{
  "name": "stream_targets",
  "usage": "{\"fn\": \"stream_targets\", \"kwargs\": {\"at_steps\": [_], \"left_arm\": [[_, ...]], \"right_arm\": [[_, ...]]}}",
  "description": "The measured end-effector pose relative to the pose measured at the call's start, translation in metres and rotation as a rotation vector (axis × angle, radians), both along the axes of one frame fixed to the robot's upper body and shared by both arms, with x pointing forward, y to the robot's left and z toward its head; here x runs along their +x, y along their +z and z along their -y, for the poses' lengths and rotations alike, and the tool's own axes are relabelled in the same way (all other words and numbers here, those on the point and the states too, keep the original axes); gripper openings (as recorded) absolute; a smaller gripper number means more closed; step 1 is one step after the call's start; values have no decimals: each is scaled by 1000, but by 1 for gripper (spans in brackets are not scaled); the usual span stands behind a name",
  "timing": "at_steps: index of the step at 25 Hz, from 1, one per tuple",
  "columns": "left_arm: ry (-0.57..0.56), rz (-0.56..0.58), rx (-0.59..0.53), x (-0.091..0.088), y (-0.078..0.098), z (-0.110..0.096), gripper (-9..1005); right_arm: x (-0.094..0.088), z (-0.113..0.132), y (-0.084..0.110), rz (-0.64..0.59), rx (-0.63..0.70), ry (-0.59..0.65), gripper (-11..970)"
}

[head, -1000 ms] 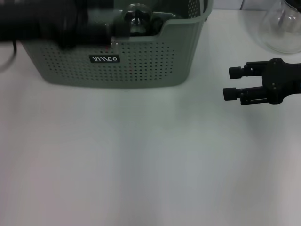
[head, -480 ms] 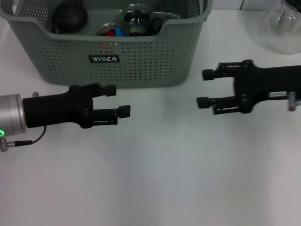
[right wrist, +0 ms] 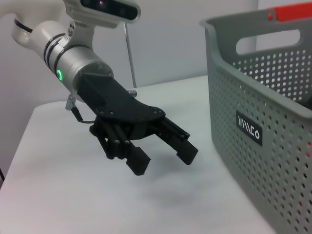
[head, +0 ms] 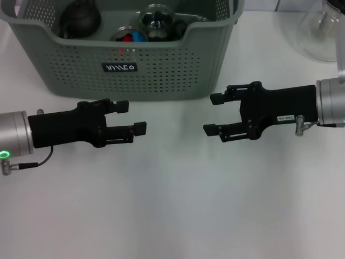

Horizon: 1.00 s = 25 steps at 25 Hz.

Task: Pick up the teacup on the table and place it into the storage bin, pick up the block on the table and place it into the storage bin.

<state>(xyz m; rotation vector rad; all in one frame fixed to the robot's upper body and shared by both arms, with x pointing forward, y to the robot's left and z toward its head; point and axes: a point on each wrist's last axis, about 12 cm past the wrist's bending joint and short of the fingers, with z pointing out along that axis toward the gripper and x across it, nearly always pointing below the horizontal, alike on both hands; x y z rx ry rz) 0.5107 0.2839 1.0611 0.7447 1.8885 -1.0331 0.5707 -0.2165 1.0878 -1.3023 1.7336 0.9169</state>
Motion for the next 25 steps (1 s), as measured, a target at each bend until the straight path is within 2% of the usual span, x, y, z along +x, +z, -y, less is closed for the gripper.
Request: {"fn": "stream_targets", "kwargs": {"at_steps": [25], "left_arm": [[17,0,15,5,-2,2,861]], "right_arm": [[7,-9,-1,3,-10,-12,791]]}}
